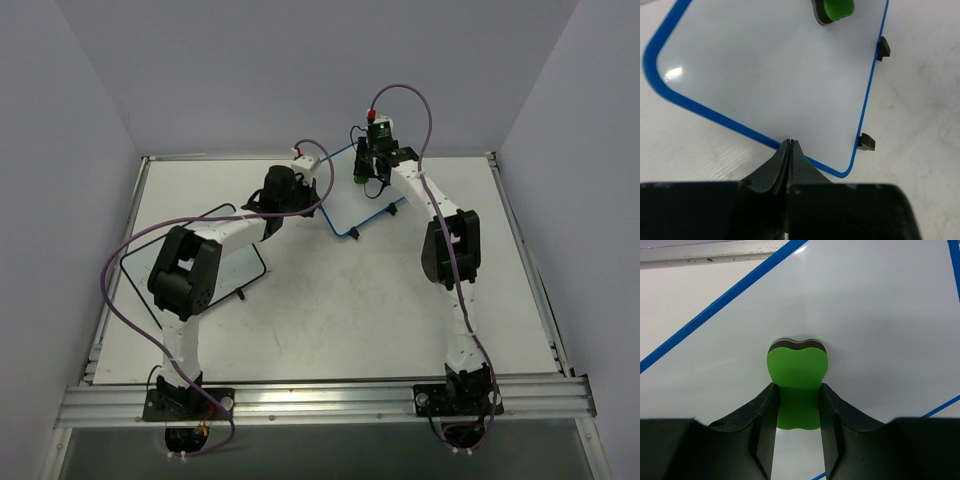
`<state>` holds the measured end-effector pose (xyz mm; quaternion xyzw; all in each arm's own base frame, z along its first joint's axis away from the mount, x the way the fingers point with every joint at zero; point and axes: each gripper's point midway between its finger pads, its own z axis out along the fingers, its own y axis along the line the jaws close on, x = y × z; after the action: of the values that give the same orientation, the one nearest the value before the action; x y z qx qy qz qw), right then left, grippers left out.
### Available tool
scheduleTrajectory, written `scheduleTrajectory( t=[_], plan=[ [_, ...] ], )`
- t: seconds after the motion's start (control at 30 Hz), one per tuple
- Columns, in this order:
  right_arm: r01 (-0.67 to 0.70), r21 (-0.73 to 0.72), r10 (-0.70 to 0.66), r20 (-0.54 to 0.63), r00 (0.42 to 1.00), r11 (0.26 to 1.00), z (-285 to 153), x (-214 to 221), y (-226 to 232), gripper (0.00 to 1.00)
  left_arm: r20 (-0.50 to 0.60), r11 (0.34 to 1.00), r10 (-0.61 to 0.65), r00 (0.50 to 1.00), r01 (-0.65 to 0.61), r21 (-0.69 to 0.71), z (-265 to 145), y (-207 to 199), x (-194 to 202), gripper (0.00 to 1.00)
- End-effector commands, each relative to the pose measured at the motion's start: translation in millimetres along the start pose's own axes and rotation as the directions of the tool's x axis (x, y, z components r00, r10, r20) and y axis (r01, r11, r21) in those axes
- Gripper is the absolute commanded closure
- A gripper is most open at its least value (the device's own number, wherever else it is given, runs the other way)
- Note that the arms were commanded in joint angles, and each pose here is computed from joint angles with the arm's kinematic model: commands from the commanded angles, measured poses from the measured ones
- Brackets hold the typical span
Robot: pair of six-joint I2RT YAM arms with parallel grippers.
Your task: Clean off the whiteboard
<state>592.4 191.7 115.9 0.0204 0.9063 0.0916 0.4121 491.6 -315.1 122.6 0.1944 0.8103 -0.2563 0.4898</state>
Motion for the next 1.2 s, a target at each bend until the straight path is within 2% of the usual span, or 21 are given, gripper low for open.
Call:
scheduleTrajectory(
  t=[0.0, 0.3, 0.53, 0.77, 1.17],
  plan=[
    [0.041, 0.032, -0.039, -0.050, 0.998, 0.999, 1, 27, 9, 1.00, 0.028, 0.997, 0.023, 0.999, -0.025, 0.069, -5, -22, -15, 0.98],
    [0.084, -0.049, -0.086, -0.051, 0.995, 0.995, -15, 52, 59, 1.00, 0.027, 0.997, 0.010, 1.000, -0.012, 0.071, -6, -22, -13, 0.98],
    [0.072, -0.074, -0.077, -0.070, 0.995, 0.995, -20, 74, 64, 1.00, 0.031, 0.998, 0.003, 1.000, -0.005, 0.061, -10, -21, -13, 0.98],
    [0.025, -0.046, -0.029, -0.075, 0.997, 0.999, -24, 82, 40, 1.00, 0.034, 0.998, -0.007, 0.999, 0.004, 0.060, -12, -21, -15, 0.98],
    [-0.082, 0.051, 0.087, -0.114, 0.990, 0.995, -30, 110, -30, 1.00, 0.054, 0.998, -0.017, 0.998, 0.014, 0.054, -22, -23, -25, 0.98]
  ],
)
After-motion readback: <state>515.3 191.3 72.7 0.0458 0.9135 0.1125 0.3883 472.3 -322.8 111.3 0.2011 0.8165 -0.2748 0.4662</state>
